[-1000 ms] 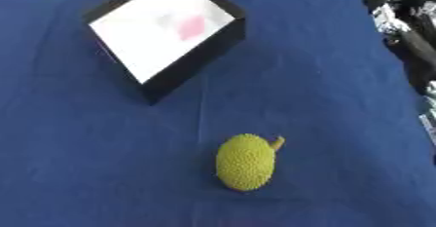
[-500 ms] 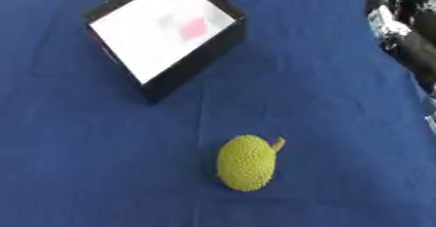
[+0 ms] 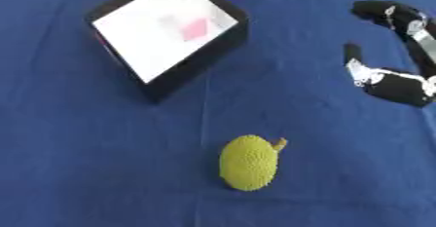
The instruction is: Pick up objects on the table and place them in the box.
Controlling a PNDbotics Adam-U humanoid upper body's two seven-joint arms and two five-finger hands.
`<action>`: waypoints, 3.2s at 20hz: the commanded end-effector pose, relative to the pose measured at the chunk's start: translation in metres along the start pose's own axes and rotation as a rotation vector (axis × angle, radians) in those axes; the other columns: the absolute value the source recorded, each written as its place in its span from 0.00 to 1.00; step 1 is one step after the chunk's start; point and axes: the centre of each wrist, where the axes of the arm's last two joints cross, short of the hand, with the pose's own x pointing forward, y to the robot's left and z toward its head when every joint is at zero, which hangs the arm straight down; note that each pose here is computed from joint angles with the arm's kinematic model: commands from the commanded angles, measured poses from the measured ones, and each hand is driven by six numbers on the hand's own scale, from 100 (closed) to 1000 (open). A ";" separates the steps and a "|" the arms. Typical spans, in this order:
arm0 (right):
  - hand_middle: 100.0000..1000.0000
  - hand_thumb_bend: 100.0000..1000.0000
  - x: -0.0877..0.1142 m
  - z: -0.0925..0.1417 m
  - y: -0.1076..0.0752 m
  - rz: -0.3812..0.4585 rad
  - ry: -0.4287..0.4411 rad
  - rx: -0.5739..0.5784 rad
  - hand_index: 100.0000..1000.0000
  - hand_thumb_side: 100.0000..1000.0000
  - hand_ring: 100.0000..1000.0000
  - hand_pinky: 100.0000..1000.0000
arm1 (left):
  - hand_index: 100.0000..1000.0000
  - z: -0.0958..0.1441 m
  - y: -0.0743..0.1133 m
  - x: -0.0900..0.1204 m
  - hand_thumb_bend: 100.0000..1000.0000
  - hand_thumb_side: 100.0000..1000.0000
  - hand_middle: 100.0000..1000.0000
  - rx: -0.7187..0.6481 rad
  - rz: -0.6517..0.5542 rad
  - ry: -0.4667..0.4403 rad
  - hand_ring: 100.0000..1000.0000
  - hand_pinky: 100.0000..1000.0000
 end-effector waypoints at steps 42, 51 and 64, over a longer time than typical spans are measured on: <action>0.82 0.00 0.024 -0.009 0.042 0.197 -0.292 0.641 0.92 0.18 0.93 1.00 | 0.86 0.014 0.008 -0.024 0.08 0.79 0.72 -0.027 -0.017 0.125 0.73 0.69; 0.82 0.00 0.030 -0.012 0.056 0.230 -0.369 0.706 0.91 0.19 0.94 1.00 | 0.85 0.016 0.008 -0.029 0.08 0.79 0.72 -0.032 -0.021 0.145 0.73 0.69; 0.82 0.00 0.040 -0.019 0.072 0.228 -0.409 0.762 0.92 0.20 0.94 1.00 | 0.85 0.015 0.005 -0.029 0.08 0.79 0.72 -0.047 -0.021 0.142 0.73 0.70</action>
